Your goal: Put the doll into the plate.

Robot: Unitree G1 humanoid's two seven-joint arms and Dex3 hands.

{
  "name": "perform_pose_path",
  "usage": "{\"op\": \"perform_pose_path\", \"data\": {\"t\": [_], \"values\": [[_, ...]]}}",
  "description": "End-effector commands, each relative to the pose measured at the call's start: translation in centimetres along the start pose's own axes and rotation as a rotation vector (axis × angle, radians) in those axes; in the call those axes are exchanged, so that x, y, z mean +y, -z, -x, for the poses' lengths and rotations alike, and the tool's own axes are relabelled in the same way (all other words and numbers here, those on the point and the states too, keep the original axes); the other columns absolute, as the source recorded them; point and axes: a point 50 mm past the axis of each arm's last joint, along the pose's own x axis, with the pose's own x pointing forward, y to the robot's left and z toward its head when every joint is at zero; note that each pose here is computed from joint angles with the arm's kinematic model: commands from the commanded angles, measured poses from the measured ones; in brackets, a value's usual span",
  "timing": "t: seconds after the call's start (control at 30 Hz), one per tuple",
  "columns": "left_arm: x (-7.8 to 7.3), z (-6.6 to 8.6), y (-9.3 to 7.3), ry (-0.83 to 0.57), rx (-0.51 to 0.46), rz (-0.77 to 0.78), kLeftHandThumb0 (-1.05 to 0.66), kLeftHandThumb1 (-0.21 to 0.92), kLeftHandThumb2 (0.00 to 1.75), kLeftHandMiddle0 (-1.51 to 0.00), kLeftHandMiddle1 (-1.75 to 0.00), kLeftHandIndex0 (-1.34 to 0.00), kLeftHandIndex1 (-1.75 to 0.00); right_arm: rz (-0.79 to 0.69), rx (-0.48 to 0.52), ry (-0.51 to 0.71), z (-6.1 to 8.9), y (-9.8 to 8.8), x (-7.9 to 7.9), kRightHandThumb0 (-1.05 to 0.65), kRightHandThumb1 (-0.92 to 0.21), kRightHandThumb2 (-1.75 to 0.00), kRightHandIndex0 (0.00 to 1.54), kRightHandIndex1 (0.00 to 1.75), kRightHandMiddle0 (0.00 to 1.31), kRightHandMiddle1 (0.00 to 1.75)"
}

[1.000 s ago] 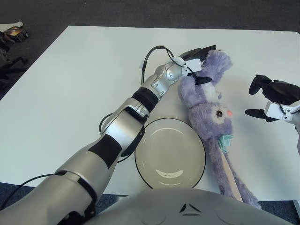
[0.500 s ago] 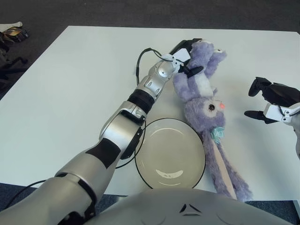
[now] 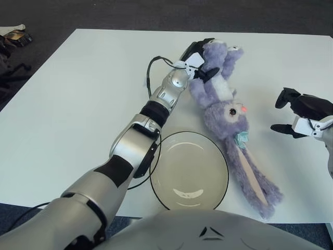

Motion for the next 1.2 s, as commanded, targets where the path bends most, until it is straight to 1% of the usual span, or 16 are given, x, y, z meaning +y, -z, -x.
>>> {"op": "perform_pose_path", "data": {"t": [0.0,0.1,0.17,0.3,0.43,0.5,0.6,0.7,0.87,1.03,1.17], "values": [[0.4,0.0,0.5,-0.070,0.043,0.068,0.09,0.14,1.50,-1.22,-1.75,-1.02,-1.75,0.018,0.009,0.009,-0.2,0.3,0.0,-0.85,-0.71,-0.63,0.18,1.43,0.00,1.59],[0.6,0.0,0.7,-0.107,0.056,0.102,0.09,0.15,1.50,-1.22,-1.75,-1.03,-1.75,0.022,-0.002,0.013,0.6,-0.1,-0.5,-0.85,-0.71,-0.64,0.18,1.44,0.00,1.60],[0.9,0.1,1.0,-0.148,0.058,0.120,0.09,0.15,1.50,-1.22,-1.75,-1.03,-1.75,0.010,0.000,0.009,0.2,0.1,-0.2,-0.84,-0.71,-0.64,0.18,1.44,0.00,1.61],[1.9,0.3,1.5,-0.229,0.058,0.122,0.07,0.16,1.49,-1.24,-1.75,-1.05,-1.75,0.000,0.003,0.007,-0.1,0.2,0.0,-0.80,-0.69,-0.69,0.20,1.43,0.00,1.66],[2.8,0.4,2.0,-0.290,0.068,0.104,0.06,0.16,1.49,-1.25,-1.75,-1.05,-1.75,-0.007,0.012,-0.005,-0.4,0.5,0.2,-0.80,-0.71,-0.69,0.21,1.37,0.00,1.60],[3.0,0.5,2.1,-0.310,0.073,0.091,0.05,0.16,1.48,-1.26,-1.75,-1.05,-1.75,-0.008,0.014,-0.008,-0.4,0.5,0.3,-0.81,-0.73,-0.68,0.21,1.33,0.00,1.55],[3.9,0.8,2.6,-0.369,0.077,0.056,0.03,0.18,1.47,-1.27,-1.75,-1.06,-1.75,-0.006,0.018,-0.008,-0.6,0.8,0.4,-0.81,-0.78,-0.63,0.22,1.27,0.00,1.46],[4.4,1.1,2.8,-0.426,0.075,0.039,0.02,0.18,1.46,-1.27,-1.75,-1.07,-1.75,-0.014,0.026,-0.002,-0.7,1.0,0.6,-0.81,-0.80,-0.60,0.22,1.23,0.00,1.41],[4.8,1.4,3.1,-0.486,0.078,0.036,0.02,0.19,1.46,-1.27,-1.75,-1.07,-1.75,-0.020,0.030,0.003,-0.7,1.2,0.7,-0.81,-0.81,-0.58,0.21,1.21,0.00,1.40],[5.4,1.8,3.2,-0.583,0.078,-0.020,0.05,0.18,1.47,-1.24,-1.75,-1.05,-1.75,-0.036,0.040,0.010,-0.7,1.3,0.9,-0.81,-0.81,-0.58,0.19,1.19,0.00,1.42],[5.5,2.0,3.2,-0.655,0.076,-0.088,0.11,0.14,1.50,-1.18,-1.75,-1.01,-1.75,-0.038,0.039,0.010,-0.8,1.4,0.9,-0.78,-0.77,-0.61,0.20,1.19,0.00,1.49]]}}
